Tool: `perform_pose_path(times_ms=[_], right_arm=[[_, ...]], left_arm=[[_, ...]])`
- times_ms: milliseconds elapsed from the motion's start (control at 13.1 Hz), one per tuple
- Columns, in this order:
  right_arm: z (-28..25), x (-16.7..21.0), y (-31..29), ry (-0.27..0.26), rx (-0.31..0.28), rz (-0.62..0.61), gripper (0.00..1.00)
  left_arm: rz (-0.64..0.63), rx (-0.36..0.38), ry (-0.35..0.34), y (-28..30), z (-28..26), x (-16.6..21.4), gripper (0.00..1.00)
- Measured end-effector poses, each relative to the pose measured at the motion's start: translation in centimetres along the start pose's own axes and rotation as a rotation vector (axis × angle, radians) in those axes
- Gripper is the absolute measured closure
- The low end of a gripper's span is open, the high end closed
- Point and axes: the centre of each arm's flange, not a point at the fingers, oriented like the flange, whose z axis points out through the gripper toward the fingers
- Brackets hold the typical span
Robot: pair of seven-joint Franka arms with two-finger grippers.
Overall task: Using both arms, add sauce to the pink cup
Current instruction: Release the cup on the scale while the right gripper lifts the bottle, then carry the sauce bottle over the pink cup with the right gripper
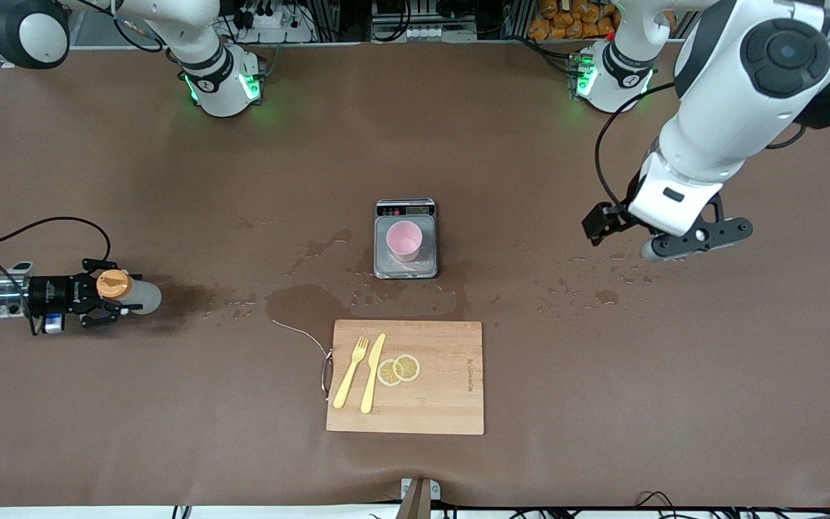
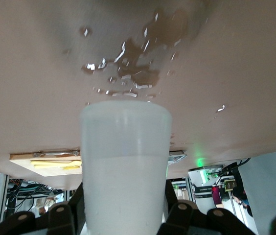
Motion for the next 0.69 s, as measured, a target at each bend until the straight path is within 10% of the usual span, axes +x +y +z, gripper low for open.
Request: perform_pose_path(times_ms=[382, 688], right_arm=[[2.8, -11.1, -3.5, 0.209, -0.069, 0.061, 0.37], [5.4, -16.4, -4.7, 0.271, -0.085, 0.119, 0.38]], left_arm=[[0.22, 0.05, -0.003, -7.1, -3.4, -0.9, 0.0], [0.336, 0.055, -0.044, -12.1, -5.1, -0.9, 0.0]])
